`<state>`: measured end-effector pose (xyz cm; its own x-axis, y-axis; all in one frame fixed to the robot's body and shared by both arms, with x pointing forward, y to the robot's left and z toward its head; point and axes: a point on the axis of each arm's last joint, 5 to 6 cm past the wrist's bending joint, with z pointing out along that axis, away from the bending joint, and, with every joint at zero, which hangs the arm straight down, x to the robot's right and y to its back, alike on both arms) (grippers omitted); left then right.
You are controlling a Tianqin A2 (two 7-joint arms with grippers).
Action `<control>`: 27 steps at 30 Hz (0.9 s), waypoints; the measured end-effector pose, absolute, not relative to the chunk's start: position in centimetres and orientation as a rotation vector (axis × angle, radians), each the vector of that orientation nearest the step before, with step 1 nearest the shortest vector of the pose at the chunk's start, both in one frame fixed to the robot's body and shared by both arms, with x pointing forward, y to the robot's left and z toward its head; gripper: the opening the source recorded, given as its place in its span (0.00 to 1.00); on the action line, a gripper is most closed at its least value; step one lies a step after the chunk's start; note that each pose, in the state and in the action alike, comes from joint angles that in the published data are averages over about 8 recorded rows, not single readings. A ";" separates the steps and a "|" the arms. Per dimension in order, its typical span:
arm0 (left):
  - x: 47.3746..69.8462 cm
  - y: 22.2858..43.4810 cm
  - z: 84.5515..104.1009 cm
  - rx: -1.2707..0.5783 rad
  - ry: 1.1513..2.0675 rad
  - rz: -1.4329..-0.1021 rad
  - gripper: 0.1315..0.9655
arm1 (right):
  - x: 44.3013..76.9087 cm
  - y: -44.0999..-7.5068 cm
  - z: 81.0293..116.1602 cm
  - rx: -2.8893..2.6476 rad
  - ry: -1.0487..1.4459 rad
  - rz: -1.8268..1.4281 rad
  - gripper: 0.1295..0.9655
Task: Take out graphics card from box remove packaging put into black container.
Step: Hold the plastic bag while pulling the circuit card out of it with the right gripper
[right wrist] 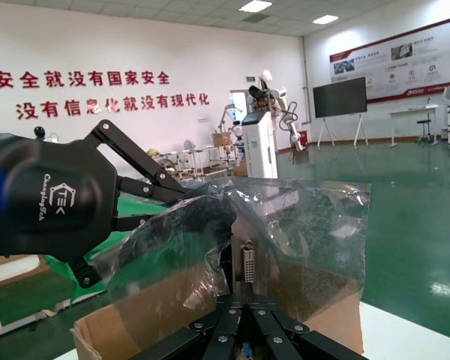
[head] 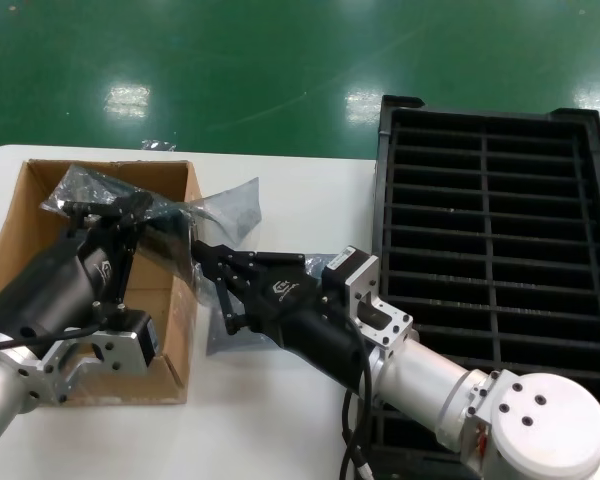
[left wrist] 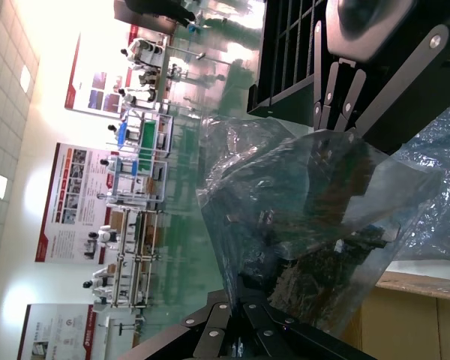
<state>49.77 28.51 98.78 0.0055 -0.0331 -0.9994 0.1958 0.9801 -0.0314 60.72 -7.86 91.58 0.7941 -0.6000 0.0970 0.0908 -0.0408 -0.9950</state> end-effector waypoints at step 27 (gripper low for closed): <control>49.8 28.5 98.8 0.129 1.556 -0.180 0.01 | 60.7 -7.3 91.4 -1.508 0.395 -0.560 0.01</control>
